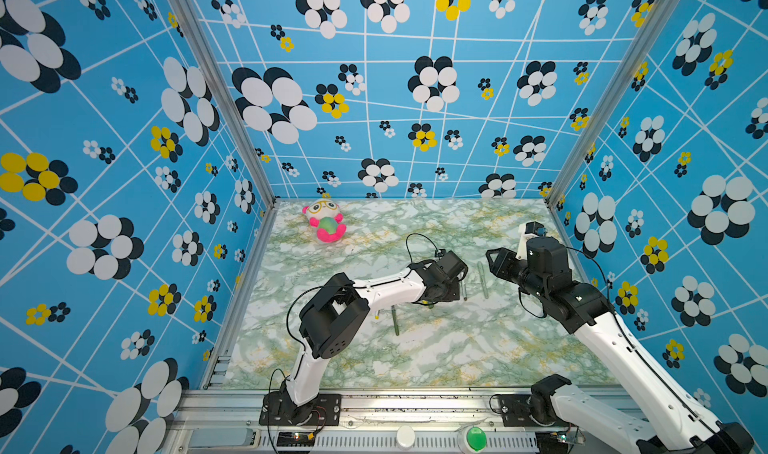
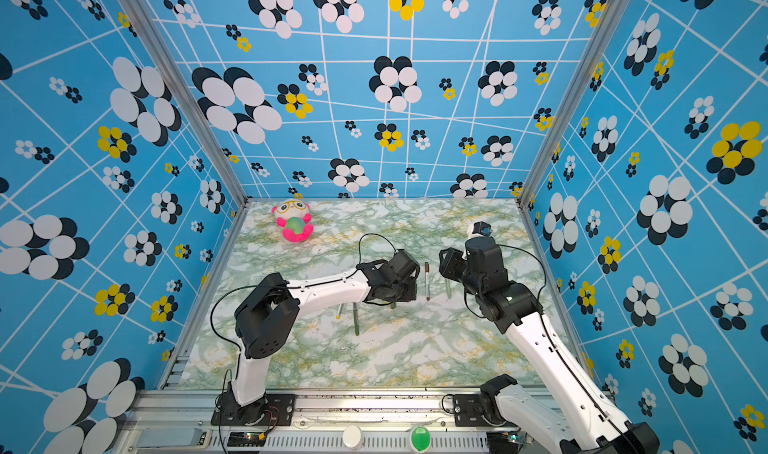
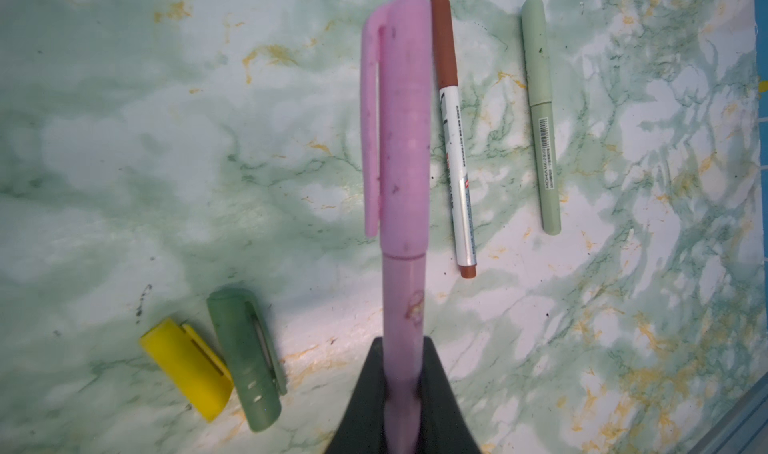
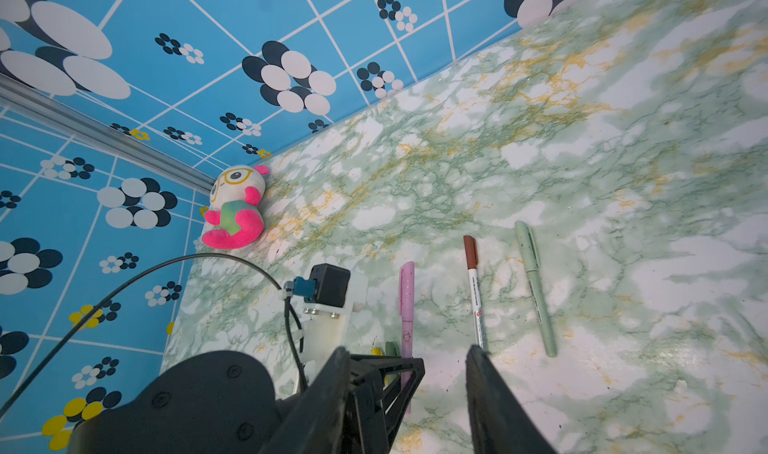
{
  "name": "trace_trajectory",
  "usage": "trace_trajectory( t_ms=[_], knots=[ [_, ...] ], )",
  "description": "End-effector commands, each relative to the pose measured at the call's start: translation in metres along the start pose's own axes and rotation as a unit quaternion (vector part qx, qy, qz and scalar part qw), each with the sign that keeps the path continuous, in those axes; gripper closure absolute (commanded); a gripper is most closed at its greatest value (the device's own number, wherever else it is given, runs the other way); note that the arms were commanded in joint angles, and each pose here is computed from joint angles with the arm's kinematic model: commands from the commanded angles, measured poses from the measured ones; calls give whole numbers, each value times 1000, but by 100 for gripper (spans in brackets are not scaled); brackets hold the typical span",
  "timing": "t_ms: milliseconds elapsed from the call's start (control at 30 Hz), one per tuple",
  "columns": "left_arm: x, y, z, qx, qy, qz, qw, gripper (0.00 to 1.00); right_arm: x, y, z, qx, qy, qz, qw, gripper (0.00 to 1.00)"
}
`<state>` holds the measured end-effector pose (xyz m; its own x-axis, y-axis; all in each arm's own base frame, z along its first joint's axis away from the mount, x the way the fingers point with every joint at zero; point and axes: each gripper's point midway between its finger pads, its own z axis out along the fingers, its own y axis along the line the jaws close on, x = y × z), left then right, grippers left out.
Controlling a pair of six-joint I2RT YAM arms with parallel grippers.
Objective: Insert the pens into the pen caps
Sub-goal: 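Carry the capped pink pen toward the pens with the left gripper while the right withdraws, then lower the pink pen beside the brown-capped marker and open the left gripper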
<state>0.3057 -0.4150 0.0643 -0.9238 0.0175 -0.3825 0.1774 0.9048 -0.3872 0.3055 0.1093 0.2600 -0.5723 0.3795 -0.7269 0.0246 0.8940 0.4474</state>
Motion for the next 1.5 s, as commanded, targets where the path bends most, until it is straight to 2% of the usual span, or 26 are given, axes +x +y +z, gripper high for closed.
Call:
trace_trajectory(
  t_ms=[0,400,1067,1467],
  knots=[
    [1,4,8,-26,4,-1,1000,100,5,-3,-2,-1,6,5,1000,53],
    [-1,-8,33,-31,14,8,999,99,11,-3,1,-10,14,5,1000,53],
    [-3,12,55,-76,8,-10,997,91,16,-6,-1,-13,13,6,1000,53],
    [-4,21,58,-97,1,-1,995,78,19,-8,-2,-14,15,6,1000,52]
  ],
)
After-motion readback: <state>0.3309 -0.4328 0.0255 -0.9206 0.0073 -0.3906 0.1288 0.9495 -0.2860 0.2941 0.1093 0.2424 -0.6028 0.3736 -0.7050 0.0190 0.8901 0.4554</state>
